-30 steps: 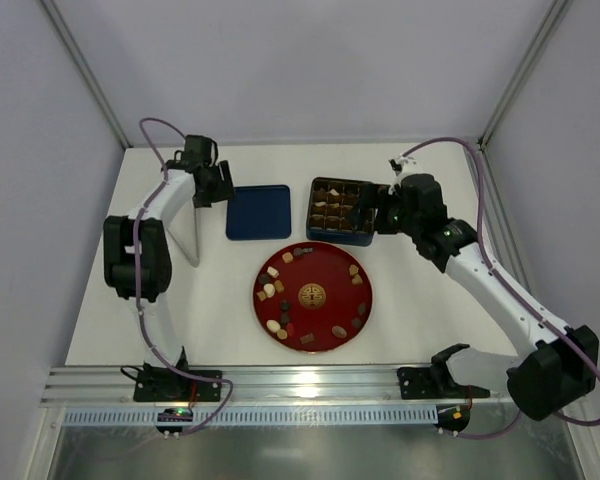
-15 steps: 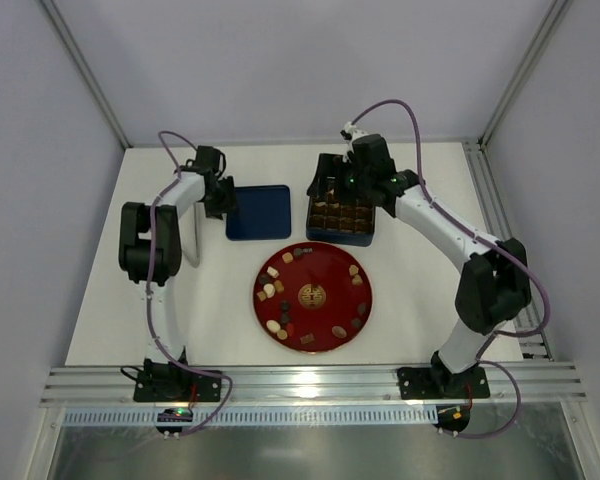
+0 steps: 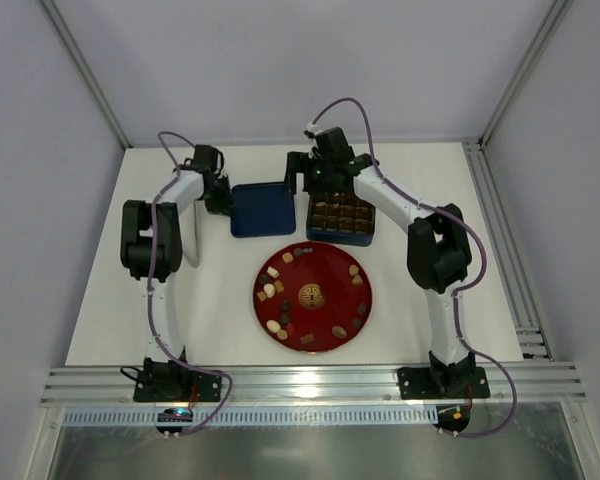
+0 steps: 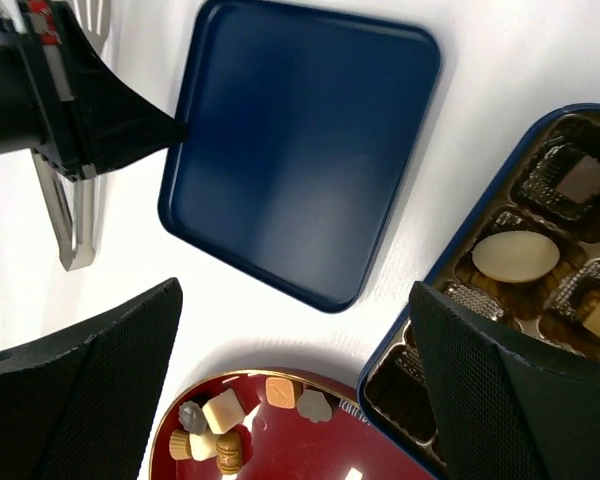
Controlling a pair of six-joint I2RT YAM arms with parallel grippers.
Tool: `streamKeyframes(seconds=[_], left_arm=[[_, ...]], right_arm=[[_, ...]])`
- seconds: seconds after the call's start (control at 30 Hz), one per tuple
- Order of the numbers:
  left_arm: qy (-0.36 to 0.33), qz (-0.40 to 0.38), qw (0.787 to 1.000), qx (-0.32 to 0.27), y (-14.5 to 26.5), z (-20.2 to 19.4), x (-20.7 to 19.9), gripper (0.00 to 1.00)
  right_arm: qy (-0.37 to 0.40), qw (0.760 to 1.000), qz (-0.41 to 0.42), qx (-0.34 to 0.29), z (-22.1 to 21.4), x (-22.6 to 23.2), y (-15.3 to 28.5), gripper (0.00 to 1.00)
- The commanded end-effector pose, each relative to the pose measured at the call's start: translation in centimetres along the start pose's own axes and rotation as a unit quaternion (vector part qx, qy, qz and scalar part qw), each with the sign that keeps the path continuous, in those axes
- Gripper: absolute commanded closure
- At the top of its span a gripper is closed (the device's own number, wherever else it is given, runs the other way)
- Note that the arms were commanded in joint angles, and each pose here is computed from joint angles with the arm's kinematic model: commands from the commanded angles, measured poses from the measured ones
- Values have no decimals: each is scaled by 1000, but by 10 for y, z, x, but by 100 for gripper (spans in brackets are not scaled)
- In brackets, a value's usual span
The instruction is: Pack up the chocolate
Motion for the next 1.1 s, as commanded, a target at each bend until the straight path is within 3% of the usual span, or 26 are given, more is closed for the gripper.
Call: streamKeyframes(seconds=[0.0,0.27,0.73,1.07], left_arm=[[2,-35,999,0,-1,7,2,100],[33,-111,993,-4,16,15,6,100],[43,-160,986,-1,31,12,4,100],[76,-170,983,-10,43,9,25,100]], right_arm=[[20,1000,24,-2,12,20,0,6],[7,1000,3,20,2,10,-30,7],[-8,999,-15,37,-12,4,-58,10],[-24,998,-26,48,-22,1,-71,11]])
Point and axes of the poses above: each gripper's point midway between its finger pads, its own y axis back along the fingers, its own x axis along the line the jaws close on, z = x × y, the point moved 5 cm from there along y, back along the fingers, and after that the axes turned 11 degrees about -y, right-handed, at the moved point
